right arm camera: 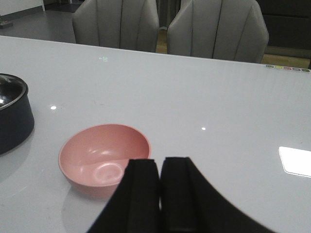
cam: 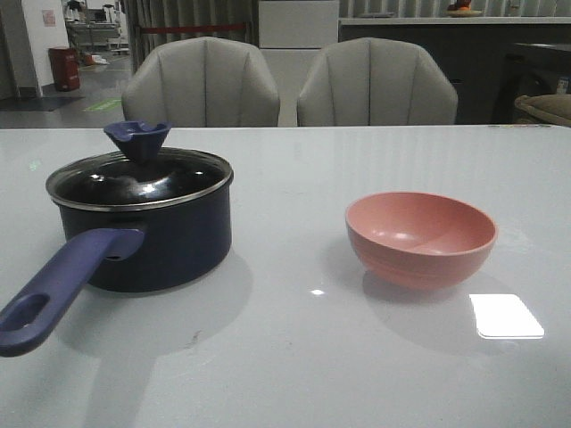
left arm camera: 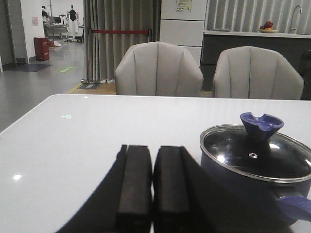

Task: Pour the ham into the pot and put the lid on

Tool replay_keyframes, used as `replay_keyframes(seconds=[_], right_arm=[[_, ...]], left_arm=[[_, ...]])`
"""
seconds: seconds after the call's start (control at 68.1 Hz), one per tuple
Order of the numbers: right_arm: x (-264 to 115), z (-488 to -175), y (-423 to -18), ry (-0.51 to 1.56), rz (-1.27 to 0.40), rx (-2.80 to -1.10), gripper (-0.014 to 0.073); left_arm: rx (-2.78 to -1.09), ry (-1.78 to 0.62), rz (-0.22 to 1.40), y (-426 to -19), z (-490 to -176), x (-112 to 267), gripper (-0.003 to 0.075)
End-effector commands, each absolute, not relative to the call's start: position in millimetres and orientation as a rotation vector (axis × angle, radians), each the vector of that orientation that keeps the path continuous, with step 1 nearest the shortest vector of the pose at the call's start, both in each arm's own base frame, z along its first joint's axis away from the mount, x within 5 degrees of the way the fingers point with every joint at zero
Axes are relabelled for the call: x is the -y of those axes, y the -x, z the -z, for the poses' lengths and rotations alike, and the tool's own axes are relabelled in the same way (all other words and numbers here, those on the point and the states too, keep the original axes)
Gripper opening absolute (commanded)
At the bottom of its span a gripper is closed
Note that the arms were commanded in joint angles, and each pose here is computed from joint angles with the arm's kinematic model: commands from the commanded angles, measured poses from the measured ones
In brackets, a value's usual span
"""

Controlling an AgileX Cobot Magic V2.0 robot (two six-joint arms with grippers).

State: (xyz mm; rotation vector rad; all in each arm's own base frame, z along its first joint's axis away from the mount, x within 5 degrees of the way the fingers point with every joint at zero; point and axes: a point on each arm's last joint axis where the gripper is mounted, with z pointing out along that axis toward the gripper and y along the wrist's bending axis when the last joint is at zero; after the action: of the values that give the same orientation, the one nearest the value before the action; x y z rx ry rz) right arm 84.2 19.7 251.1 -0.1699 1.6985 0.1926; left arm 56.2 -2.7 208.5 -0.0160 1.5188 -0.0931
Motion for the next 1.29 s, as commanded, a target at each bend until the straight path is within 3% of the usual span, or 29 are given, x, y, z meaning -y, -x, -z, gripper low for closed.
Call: replay_keyframes(seconds=[0.0,0.338,0.779,1.278], right_arm=[[-18.6,-267.4,-85.7,0.154,-0.181,-1.598,0.0159],[-14.1,-263.8,-70.5,0.182,-0.122,-1.504,0.0159],[-4.9,-209.5,-55.6,0.089,-0.045,-1.456,0.0159],[-4.9,-210.1,-54.1,0.069,-0.069,-1.446,0.0159]], left_arm=[[-1.443,0.026,0.102,-55.1,-210.0,2.4,0.0113],[-1.443,0.026,0.102,-55.1,-210.0,2.4,0.0113],[-1.443,0.026,0.102,-55.1,-210.0,2.4,0.0113],[-1.443,0.026,0.102,-55.1,-210.0,2.4,0.0113]])
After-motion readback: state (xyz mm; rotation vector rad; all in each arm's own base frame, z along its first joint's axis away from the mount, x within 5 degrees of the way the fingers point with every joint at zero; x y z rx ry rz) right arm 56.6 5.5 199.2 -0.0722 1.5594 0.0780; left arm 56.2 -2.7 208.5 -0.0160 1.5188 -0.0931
